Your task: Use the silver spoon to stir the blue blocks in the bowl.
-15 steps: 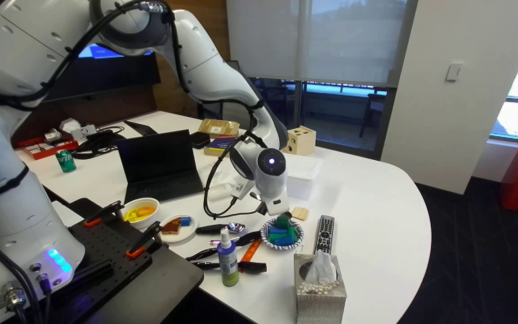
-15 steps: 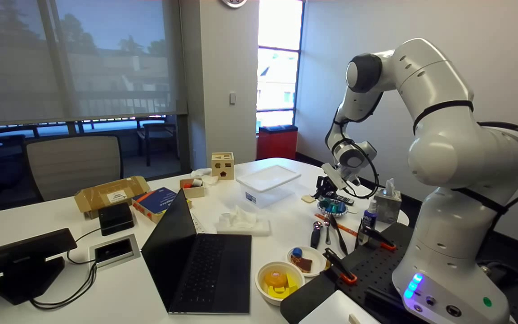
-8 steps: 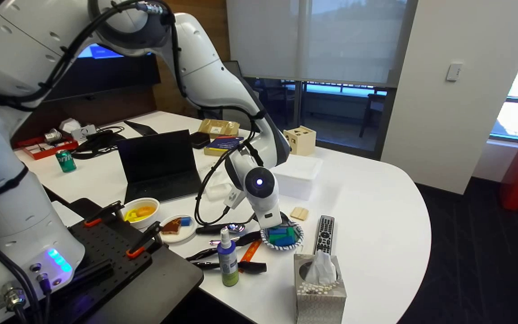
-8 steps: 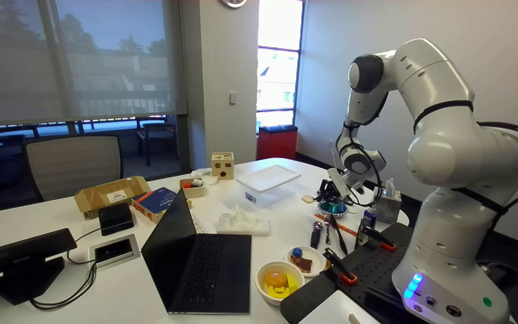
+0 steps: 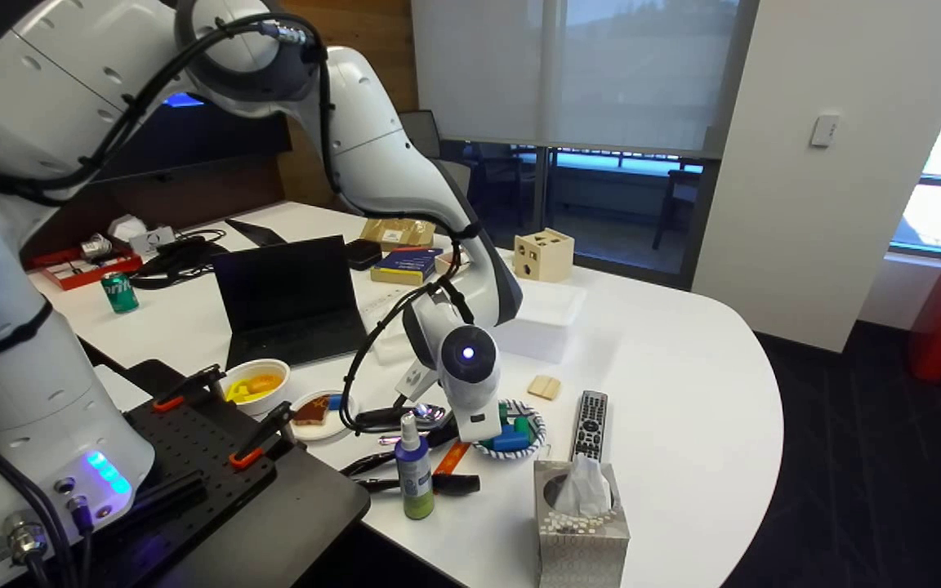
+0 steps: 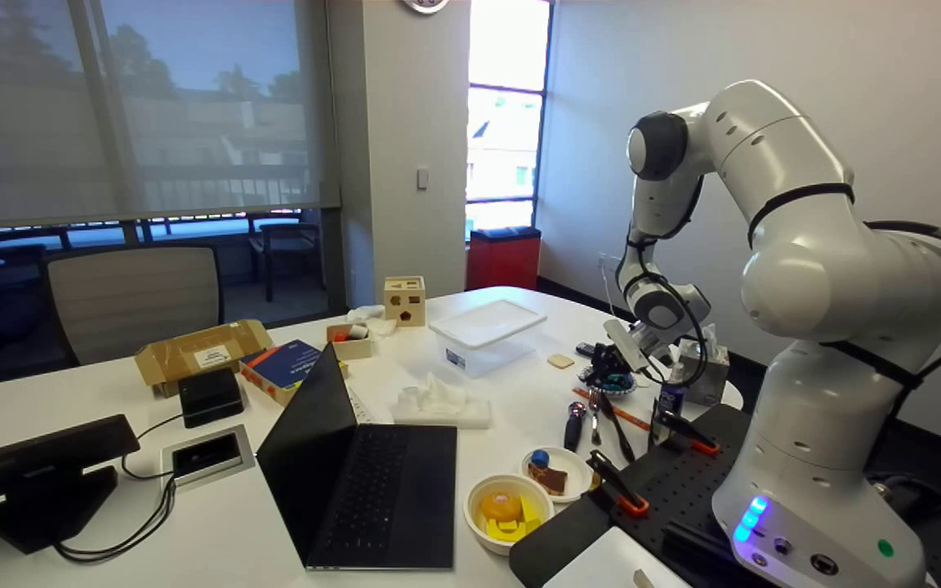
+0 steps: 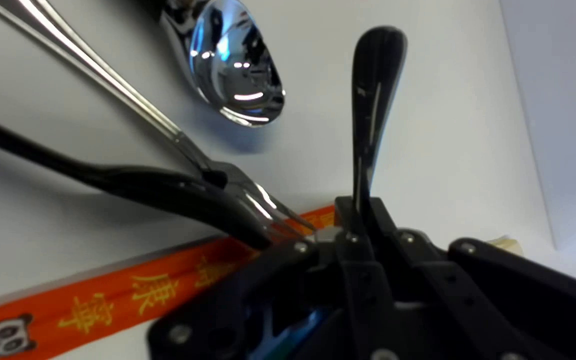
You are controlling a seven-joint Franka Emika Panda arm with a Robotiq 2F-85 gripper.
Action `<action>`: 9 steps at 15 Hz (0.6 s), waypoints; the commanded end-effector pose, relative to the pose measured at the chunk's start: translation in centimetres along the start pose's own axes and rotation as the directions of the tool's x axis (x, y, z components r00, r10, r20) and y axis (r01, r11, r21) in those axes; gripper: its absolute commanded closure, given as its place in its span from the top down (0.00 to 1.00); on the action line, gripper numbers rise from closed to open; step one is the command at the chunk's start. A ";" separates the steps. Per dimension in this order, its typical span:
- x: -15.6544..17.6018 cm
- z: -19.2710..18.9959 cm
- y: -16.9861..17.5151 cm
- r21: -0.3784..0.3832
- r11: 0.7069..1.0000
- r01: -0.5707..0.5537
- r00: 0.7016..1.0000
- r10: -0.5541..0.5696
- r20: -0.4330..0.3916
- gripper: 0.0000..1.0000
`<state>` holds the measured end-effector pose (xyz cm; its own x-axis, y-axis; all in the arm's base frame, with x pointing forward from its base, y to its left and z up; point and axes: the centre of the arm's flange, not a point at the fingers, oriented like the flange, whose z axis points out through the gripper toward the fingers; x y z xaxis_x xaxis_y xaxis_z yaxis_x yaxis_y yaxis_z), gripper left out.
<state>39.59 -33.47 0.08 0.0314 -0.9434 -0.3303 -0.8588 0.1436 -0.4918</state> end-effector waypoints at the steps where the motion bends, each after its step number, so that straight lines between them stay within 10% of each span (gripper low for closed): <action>1: -0.3 -1.0 -1.5 -0.081 0.997 -0.002 0.998 -0.003 -0.066 0.02; 9: -3.1 -1.3 -6.6 -0.217 0.969 0.116 0.986 -0.139 -0.094 0.02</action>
<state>43.45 -32.26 3.15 0.0776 -0.9806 -0.1801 -0.9444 -0.0144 -0.3286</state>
